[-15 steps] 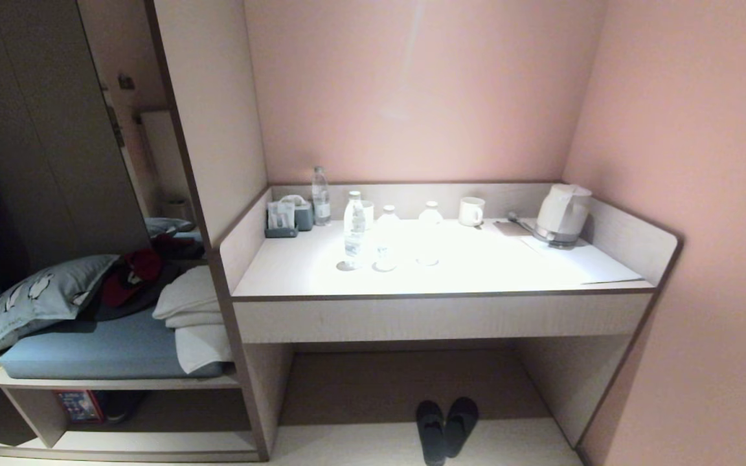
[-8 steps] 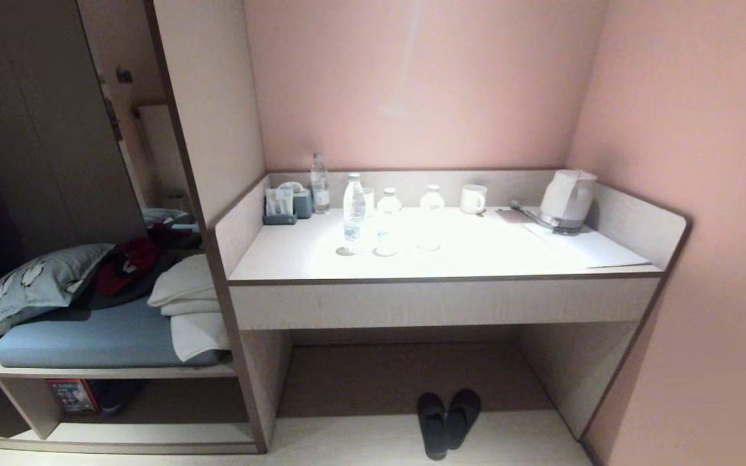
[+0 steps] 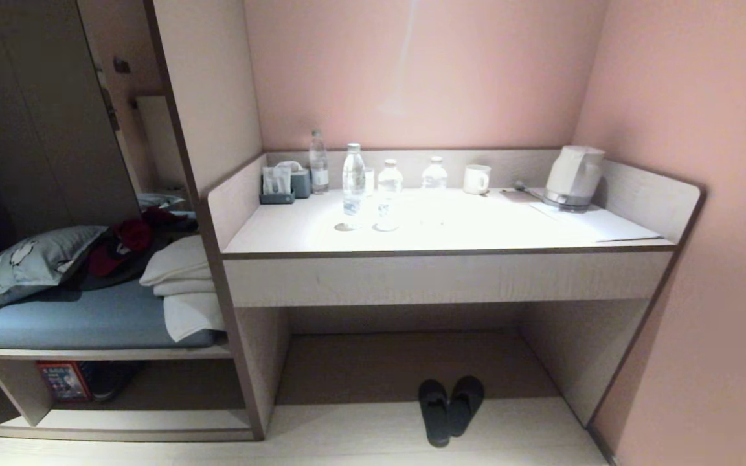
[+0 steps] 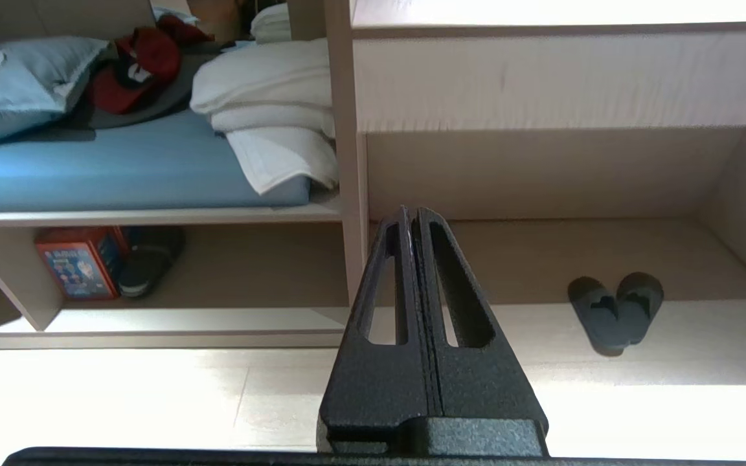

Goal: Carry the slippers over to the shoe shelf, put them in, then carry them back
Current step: Pick up the slippers on the floor

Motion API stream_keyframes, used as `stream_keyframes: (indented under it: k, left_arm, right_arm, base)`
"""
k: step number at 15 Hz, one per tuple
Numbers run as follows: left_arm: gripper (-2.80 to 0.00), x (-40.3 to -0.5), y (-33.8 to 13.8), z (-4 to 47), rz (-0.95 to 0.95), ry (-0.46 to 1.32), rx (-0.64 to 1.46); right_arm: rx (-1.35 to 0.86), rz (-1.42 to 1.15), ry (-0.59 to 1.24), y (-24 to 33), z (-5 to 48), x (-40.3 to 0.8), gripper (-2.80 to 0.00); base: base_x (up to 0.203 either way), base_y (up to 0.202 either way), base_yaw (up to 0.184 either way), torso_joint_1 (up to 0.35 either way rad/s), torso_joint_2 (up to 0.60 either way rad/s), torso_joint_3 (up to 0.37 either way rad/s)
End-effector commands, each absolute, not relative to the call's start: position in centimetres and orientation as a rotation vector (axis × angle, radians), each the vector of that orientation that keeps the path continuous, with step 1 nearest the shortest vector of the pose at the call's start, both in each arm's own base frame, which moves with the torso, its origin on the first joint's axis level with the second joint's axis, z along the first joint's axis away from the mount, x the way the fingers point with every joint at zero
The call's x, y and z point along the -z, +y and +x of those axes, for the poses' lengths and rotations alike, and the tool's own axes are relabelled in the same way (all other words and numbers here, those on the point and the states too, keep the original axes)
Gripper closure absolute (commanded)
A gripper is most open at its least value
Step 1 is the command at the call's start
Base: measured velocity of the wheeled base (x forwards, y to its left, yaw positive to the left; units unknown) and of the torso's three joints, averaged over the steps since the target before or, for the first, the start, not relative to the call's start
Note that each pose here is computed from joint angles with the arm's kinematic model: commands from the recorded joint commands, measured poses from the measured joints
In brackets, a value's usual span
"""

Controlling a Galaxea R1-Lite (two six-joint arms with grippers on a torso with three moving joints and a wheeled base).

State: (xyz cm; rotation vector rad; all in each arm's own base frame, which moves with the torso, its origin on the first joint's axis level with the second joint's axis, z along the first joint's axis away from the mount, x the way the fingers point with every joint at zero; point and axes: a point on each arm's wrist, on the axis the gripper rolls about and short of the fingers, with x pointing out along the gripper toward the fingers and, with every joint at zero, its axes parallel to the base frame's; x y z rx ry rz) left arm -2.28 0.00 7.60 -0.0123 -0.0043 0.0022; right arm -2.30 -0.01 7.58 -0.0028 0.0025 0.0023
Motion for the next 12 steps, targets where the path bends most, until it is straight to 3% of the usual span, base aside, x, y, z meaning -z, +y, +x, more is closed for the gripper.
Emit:
stream_keyframes:
  k: [1, 12]
  left_arm:
    - [0.00, -7.60, 0.00, -2.27, -0.012, -0.004, -0.003]
    - [0.00, -7.60, 0.00, -2.27, -0.012, -0.003, -0.003]
  right_arm:
    - [-0.003, -0.003, 0.005, -0.01, -2.29, -7.56, 0.00]
    - [-0.003, -0.003, 0.005, -0.01, -2.29, -7.57, 0.00]
  base:
    - [0.000, 0.000, 0.000, -0.181, 0.48, 0.296]
    - [0.000, 0.000, 0.000, -0.148, 0.47, 0.314]
